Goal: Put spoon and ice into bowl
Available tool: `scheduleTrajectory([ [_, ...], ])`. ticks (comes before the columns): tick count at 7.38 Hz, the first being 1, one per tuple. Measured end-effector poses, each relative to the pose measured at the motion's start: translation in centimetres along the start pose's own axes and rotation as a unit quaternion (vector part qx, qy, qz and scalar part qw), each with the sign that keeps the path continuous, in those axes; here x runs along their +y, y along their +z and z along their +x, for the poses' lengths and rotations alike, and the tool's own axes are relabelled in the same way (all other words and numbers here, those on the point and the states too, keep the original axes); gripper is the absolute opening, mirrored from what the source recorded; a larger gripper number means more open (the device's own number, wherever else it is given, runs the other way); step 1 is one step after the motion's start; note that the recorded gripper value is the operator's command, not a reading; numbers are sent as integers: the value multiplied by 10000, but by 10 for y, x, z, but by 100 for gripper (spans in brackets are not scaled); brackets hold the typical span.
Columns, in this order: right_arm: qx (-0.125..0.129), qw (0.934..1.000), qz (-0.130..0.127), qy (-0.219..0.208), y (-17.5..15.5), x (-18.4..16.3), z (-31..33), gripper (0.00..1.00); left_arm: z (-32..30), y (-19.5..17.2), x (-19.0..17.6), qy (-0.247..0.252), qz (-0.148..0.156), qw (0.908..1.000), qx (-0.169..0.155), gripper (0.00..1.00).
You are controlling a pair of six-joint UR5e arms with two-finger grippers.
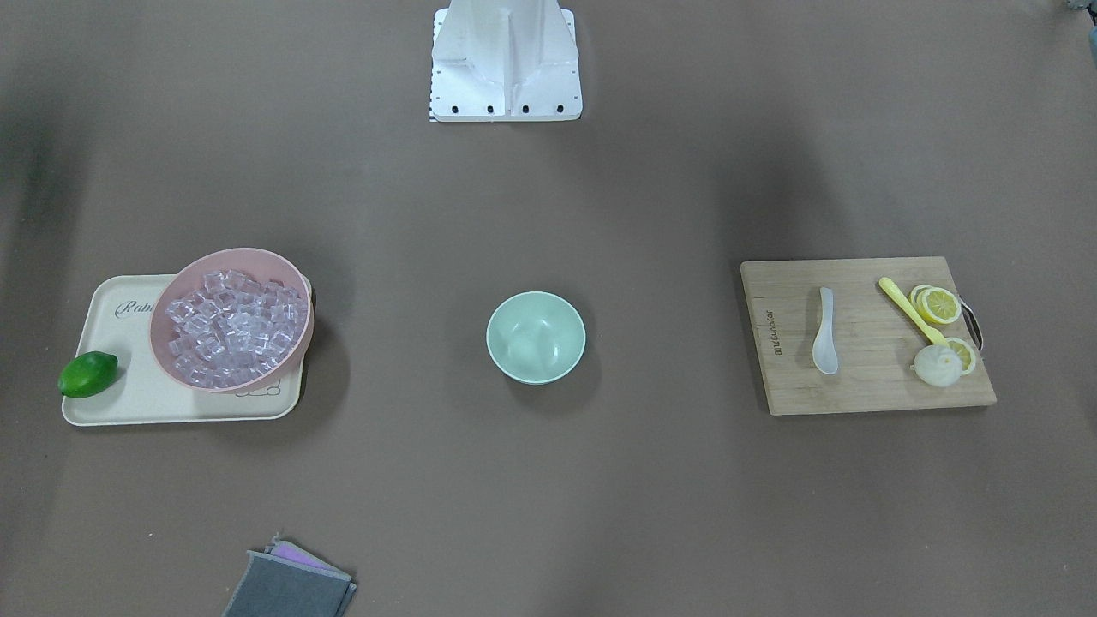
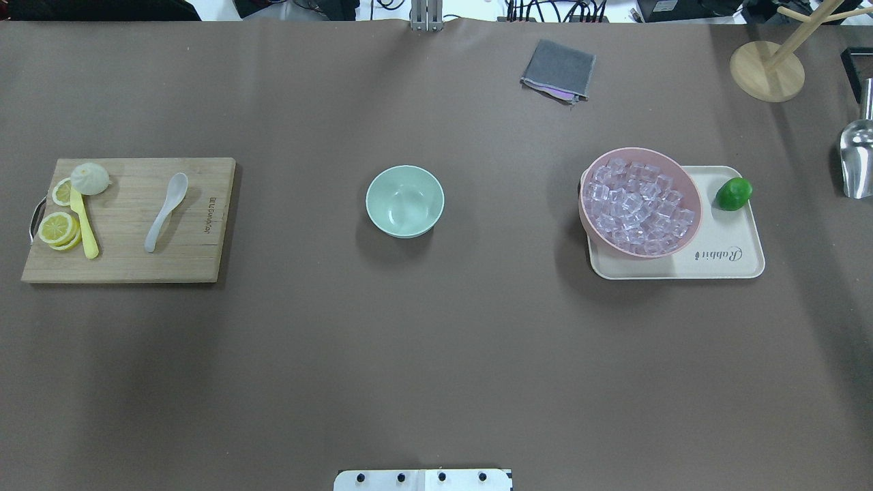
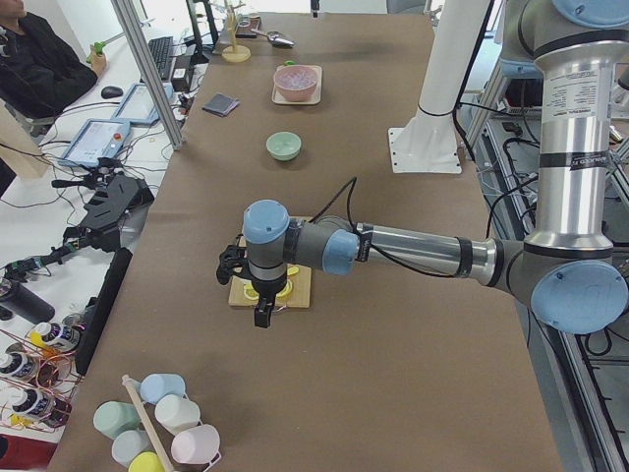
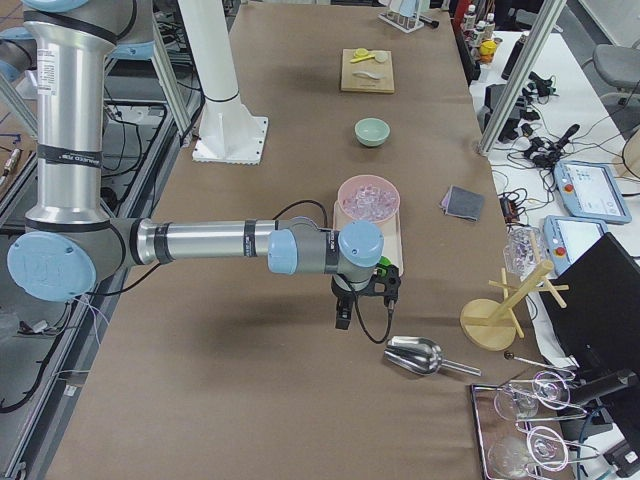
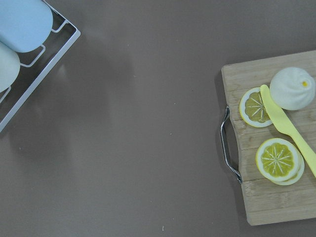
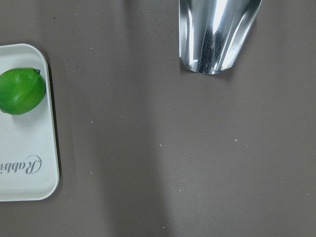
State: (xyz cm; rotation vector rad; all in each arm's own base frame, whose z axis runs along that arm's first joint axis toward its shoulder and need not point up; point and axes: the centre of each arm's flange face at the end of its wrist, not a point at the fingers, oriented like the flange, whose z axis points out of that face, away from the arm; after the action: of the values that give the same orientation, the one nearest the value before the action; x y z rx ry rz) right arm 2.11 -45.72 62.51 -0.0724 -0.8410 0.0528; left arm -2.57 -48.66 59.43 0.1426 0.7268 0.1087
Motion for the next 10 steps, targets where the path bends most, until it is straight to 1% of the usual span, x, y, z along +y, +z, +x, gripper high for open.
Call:
scheduleTrajectory([
  [4, 11, 10000, -6, -14, 1, -1, -2, 100, 7, -3, -8, 61, 47, 10000, 9, 98],
  [6, 15, 10000, -4, -43, 1, -3, -4, 100, 53, 4, -35, 49, 71, 9999, 82, 98],
  [7, 14, 10000, 1, -54, 0, -3, -5, 100, 84, 10, -48, 95, 172, 9997, 165, 98],
  [9, 15, 10000, 0, -58, 0, -3, -5, 100, 136, 11, -60, 396, 614, 9963, 454, 98],
  [10, 17, 10000, -4, -57, 1, -3, -5, 100, 165, 14, -64, 533, 794, 9933, 655, 98],
])
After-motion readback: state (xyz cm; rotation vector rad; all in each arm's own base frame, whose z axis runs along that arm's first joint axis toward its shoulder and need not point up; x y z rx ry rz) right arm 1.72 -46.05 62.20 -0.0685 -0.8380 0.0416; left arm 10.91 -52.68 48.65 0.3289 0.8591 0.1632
